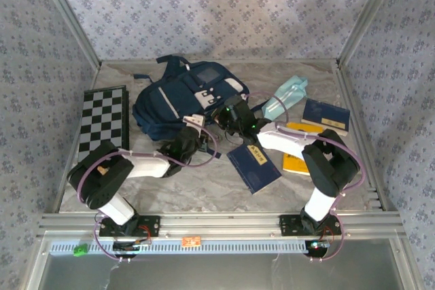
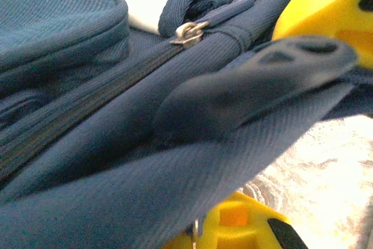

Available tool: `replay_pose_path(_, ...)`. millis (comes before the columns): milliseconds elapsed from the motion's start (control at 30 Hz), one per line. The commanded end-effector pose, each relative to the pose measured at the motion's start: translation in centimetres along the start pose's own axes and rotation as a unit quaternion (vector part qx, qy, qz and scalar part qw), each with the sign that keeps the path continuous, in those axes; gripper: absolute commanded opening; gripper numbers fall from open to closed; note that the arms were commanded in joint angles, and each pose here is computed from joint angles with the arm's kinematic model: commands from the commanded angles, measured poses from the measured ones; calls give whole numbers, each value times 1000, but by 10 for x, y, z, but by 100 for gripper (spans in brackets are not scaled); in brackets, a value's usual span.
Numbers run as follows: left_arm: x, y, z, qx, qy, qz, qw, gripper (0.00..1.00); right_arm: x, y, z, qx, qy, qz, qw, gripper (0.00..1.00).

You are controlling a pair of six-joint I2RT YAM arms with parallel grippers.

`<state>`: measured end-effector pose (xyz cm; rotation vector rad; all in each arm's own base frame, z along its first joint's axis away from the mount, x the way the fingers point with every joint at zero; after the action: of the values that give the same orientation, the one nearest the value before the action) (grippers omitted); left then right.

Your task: Pack books, pencil case, and school supplies into a backpack

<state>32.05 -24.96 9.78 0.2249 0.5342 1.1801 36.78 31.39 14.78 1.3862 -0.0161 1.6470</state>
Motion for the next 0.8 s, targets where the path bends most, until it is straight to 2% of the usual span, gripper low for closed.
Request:
replay_pose_path(0, 4, 10, 9, -7, 22, -12, 1000, 0, 19, 14, 16, -16, 16, 22, 1000, 0)
replay_pose_path(333, 32, 28, 2, 31, 19, -2, 999, 0, 14, 13, 26, -10, 17, 20, 1000, 0)
replay_pose_path(433, 37, 35, -1, 57, 12, 2, 998, 0, 8, 10, 34, -5, 18, 12, 1000, 0)
replay_pose_path(500, 46, 38, -3, 89, 19, 28, 995, 0, 7, 6, 39, 8, 24, 8, 1000, 0)
replay_pose_path(667, 24, 45, -5, 119, 39, -31, 992, 0, -1, -4, 55, 17, 28, 0, 999, 0)
replay_pose_path(700, 21, 44, -6, 131, 50, -25, 990, 0, -10, -7, 56, 21, 33, -14, 999, 0)
replay_pose_path(767, 7, 41, -8, 159, 61, -39, 985, 0, -4, -9, 73, 10, 41, -19, 999, 0)
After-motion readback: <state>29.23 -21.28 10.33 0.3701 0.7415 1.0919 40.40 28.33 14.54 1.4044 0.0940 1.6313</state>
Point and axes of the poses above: each hand's point on the last joint's axis, 136 mm out from that joint toward the fingers, its own y axis back along the fingers, its own x axis along the line the jaws close on, z = x × y, the point moved 1 cm from there along y, back along the fingers, and after that the axes turned 7 degrees about y, right-handed, at the moved point
